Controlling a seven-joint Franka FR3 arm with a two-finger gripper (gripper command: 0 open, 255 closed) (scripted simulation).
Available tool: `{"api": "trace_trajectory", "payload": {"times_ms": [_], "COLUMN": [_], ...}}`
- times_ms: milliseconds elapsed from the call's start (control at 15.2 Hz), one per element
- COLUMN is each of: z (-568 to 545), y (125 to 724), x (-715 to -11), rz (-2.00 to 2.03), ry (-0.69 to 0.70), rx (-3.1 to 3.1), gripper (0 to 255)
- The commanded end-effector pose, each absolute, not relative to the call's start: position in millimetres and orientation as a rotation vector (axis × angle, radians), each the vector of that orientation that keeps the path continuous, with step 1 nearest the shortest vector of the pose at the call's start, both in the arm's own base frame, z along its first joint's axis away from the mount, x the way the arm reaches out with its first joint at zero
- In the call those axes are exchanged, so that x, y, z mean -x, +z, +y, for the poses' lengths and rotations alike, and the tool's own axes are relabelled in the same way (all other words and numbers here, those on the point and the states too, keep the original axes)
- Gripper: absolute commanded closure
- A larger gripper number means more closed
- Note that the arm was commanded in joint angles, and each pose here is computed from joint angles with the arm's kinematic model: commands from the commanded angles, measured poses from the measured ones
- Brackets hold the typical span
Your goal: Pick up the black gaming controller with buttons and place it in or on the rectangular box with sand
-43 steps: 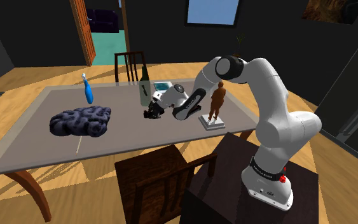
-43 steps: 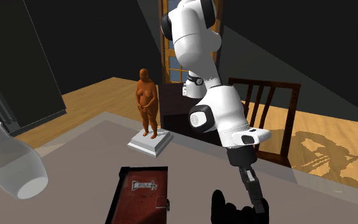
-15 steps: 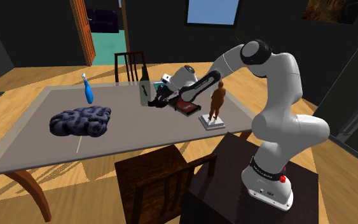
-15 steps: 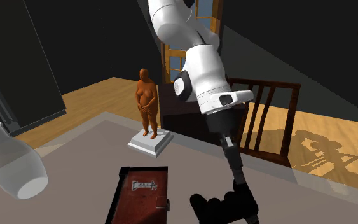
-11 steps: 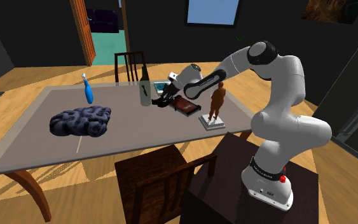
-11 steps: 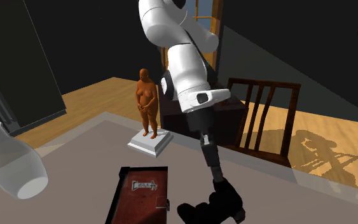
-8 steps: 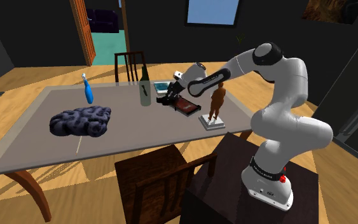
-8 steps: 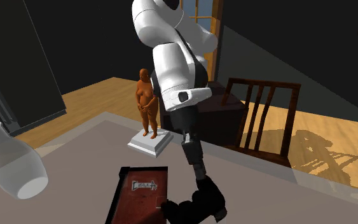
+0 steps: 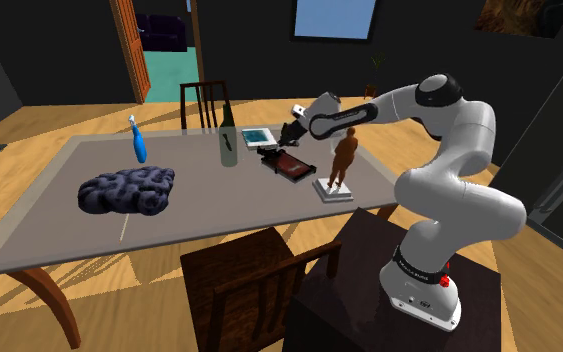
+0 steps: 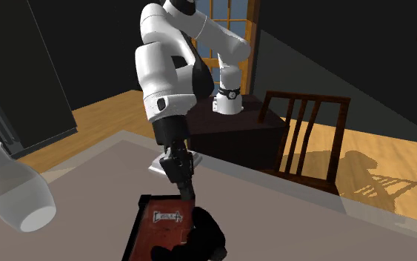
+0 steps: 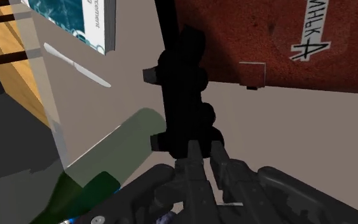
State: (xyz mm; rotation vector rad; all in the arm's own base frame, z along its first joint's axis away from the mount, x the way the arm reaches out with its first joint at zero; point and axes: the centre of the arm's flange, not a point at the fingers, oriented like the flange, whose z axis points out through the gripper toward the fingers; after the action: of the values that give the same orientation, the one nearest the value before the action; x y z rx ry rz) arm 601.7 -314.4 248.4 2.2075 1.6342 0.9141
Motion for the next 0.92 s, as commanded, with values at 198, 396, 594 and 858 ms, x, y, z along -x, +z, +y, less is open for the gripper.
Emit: {"api": "trace_trajectory", "payload": {"times_ms": [198, 396, 594, 858], "z": [-332.4, -358.8, -379.5, -371.7], "y": [253.6, 235.7, 208.4, 195.5], "x": [-599.2, -629.5, -685.6, -690.9], "rz": [1.635, 2.016, 2.539, 2.541], "ry": [0.913, 0.947, 0.962, 0.962], "rx": [-2.183, -1.967, -1.536, -1.535], "gripper": [255, 0, 0, 0]}}
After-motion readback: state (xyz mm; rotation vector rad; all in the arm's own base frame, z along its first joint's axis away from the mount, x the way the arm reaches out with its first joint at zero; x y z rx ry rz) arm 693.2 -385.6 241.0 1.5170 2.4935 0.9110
